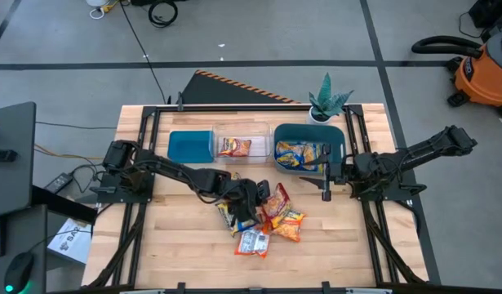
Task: Sort Maruchan noodles
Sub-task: Put the red noodle pack into the transparent bin
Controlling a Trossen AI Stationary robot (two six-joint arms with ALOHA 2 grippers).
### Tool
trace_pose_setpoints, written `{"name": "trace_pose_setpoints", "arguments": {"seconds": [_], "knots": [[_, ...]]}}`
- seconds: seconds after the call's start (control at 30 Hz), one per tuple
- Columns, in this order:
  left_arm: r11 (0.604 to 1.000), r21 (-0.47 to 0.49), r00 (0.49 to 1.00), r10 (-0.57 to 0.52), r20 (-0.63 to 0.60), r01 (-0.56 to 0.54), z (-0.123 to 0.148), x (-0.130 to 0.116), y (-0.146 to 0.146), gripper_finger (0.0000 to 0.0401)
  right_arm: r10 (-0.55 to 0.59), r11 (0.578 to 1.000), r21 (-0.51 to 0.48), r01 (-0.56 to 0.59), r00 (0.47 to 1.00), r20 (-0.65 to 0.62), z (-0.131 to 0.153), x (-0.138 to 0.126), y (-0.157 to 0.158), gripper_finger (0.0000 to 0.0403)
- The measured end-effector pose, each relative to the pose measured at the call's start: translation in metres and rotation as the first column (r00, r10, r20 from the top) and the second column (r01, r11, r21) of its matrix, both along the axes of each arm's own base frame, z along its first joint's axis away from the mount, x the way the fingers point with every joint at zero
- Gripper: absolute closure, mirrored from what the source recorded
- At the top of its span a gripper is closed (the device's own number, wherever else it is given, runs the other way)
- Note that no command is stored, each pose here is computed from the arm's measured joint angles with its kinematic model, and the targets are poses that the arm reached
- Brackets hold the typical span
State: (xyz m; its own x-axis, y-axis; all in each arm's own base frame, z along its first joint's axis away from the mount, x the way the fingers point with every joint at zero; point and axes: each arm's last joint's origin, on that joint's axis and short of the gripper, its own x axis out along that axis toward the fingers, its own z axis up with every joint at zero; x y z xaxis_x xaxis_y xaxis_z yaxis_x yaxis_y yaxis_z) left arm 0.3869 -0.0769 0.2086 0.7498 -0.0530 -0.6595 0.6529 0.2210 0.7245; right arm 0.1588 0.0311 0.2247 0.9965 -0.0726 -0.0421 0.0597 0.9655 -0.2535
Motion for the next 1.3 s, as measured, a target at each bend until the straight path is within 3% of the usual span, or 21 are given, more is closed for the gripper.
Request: {"name": "trace_pose_setpoints", "arguments": {"seconds": [0.43, 0.7, 0.9, 1.13, 1.3], "knots": [[0.996, -0.093, 1.000, 0.019, -0.003, -0.019, 0.001, 0.000, -0.002, 0.0393, -0.026, 1.000, 0.003, 0.026, 1.000, -0.005, 0.000, 0.001, -0.004, 0.0204], [0.988, -0.143, 0.988, 0.069, 0.140, -0.048, 0.031, 0.000, 0.012, 0.0396, -0.033, 0.999, 0.004, 0.033, 0.999, -0.013, -0.001, 0.001, -0.004, 0.0204], [0.974, -0.186, 0.955, 0.175, 0.238, -0.132, 0.063, -0.008, 0.039, 0.0396, -0.041, 0.999, 0.003, 0.041, 0.999, -0.027, -0.003, 0.003, -0.005, 0.0204], [0.943, -0.223, 0.887, 0.313, 0.338, -0.248, 0.100, -0.024, 0.085, 0.0397, -0.059, 0.998, 0.004, 0.059, 0.998, -0.029, -0.004, 0.004, -0.008, 0.0204], [0.895, -0.252, 0.822, 0.440, 0.362, -0.369, 0.107, -0.031, 0.126, 0.0398, -0.062, 0.998, 0.006, 0.062, 0.998, -0.029, -0.004, 0.005, -0.008, 0.0204]]}}
